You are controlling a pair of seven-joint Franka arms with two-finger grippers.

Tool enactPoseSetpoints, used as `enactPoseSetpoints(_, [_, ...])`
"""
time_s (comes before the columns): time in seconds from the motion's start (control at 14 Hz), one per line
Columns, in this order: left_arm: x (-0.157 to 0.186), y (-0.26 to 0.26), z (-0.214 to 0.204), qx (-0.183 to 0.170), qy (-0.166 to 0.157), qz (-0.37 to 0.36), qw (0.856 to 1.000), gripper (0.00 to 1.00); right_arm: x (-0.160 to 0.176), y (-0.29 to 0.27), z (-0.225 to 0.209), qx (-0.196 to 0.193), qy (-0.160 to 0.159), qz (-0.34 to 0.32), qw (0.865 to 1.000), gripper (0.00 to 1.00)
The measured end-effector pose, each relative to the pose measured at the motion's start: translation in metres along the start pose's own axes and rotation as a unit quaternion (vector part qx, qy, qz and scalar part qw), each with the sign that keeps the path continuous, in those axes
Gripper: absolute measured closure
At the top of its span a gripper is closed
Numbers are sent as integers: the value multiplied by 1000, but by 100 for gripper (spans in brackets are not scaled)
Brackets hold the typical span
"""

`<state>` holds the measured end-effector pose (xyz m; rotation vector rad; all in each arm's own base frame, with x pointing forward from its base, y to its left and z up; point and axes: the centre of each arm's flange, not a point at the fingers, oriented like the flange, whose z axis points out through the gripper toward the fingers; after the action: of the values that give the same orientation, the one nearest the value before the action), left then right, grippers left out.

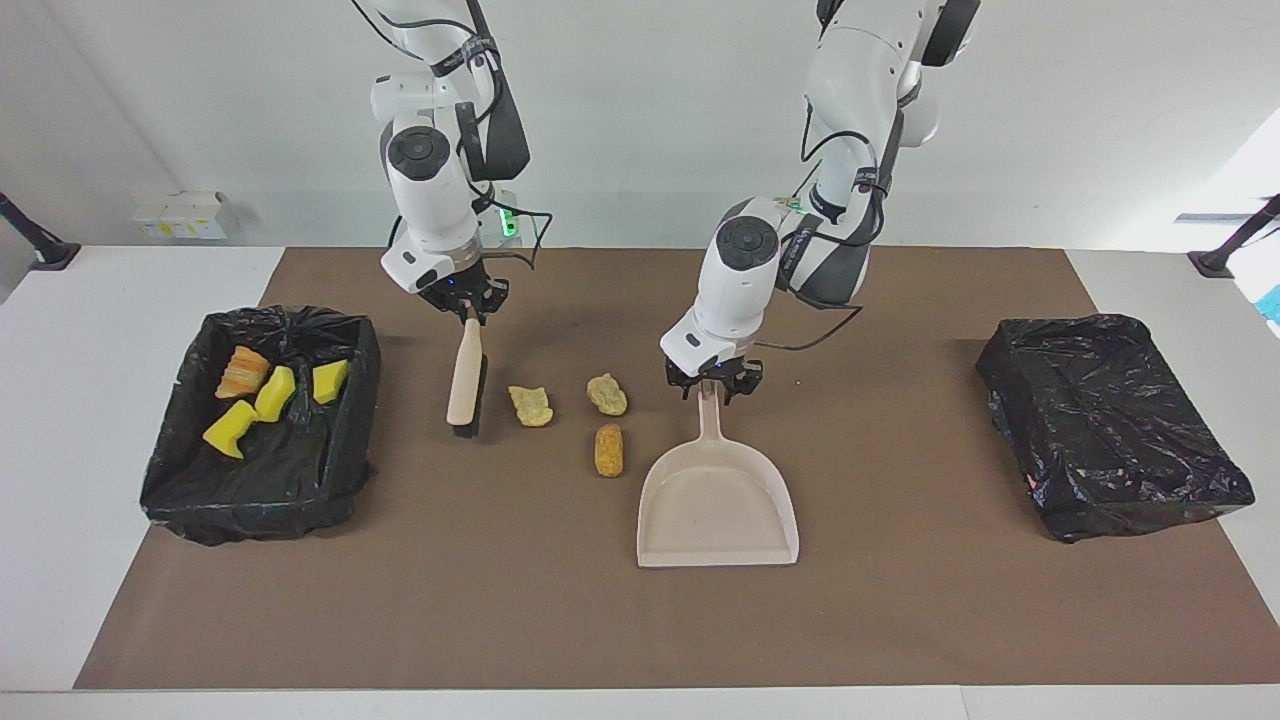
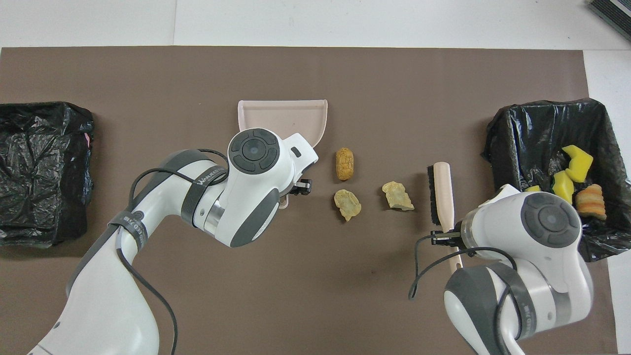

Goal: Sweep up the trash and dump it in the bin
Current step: 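Grasp the dustpan handle with the left gripper and pull it closer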

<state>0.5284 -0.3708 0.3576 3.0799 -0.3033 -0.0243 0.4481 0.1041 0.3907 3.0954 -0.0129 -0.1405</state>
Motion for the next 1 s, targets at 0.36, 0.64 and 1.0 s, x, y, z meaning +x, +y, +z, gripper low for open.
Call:
enactPoseSetpoints(0.36, [4,-10,-12,20,12,57,998,67,-1,-2,-2,0,3,-5,1000,75])
enactPoseSetpoints(0.64, [4,-57,-57,43,-13,157,987,67,-3,-3,-1,-1,2,-7,1000,75])
enactPoseSetpoints(1.0, [-7,-182,-137,46,-46,333,941,67,-25,-18,20,-3,16,-29,999,75])
